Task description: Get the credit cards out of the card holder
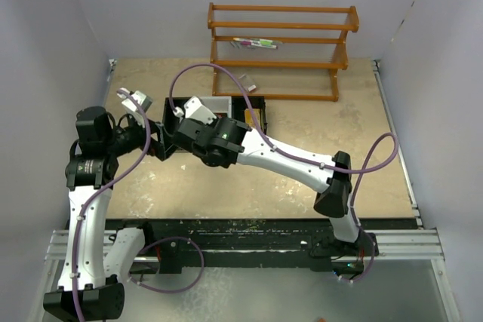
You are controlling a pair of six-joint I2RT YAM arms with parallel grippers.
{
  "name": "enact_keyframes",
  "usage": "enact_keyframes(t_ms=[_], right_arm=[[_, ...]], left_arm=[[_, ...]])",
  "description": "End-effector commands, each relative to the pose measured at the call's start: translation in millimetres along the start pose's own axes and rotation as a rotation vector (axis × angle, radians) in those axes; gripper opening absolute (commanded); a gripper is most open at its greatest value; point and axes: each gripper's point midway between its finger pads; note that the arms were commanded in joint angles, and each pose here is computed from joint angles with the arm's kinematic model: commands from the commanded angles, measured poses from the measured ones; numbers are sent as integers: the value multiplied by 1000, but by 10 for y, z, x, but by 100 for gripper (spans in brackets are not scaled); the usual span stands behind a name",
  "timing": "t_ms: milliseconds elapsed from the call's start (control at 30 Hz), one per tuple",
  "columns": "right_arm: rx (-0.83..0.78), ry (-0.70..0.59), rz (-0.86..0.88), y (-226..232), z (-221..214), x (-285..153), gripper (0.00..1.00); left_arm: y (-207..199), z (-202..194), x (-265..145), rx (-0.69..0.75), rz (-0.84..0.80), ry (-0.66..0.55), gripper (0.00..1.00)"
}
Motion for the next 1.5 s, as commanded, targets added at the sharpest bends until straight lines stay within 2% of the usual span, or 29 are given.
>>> enact_keyframes(t_ms=[0, 167, 333, 467, 633, 800, 1067, 1467], right_arm=[[189, -94, 174, -159, 179, -273, 0], [435, -262, 426, -270, 529, -549, 0], [576, -332, 549, -256, 816, -690, 0], [630, -342, 580, -127, 1066, -638, 0], [675, -313, 601, 71, 1168, -518, 0], [746, -364, 623, 64, 1393, -548, 0], [789, -386, 731, 109, 1476, -735, 0], [819, -426, 749, 93, 1561, -786, 0]], left_arm=[[-152, 131, 24, -29, -82, -39, 99], [-367, 198, 17, -132, -190, -53, 99], [-477, 283, -70, -74, -205, -114, 99], [-409, 307, -99, 4, -145, -147, 100], [-368, 346, -193, 138, -76, -201, 98], [-81, 281, -178, 218, 58, -202, 94], [190, 148, -114, 220, 151, -173, 92], [219, 142, -65, 169, 147, -169, 91]])
Point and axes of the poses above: each gripper's point midway between its finger pads, its own x axis out along the fingers, its own y axis along the line the jaws close on, z = x × y, and after that the axes turned 8 degrees about -x, right-handed
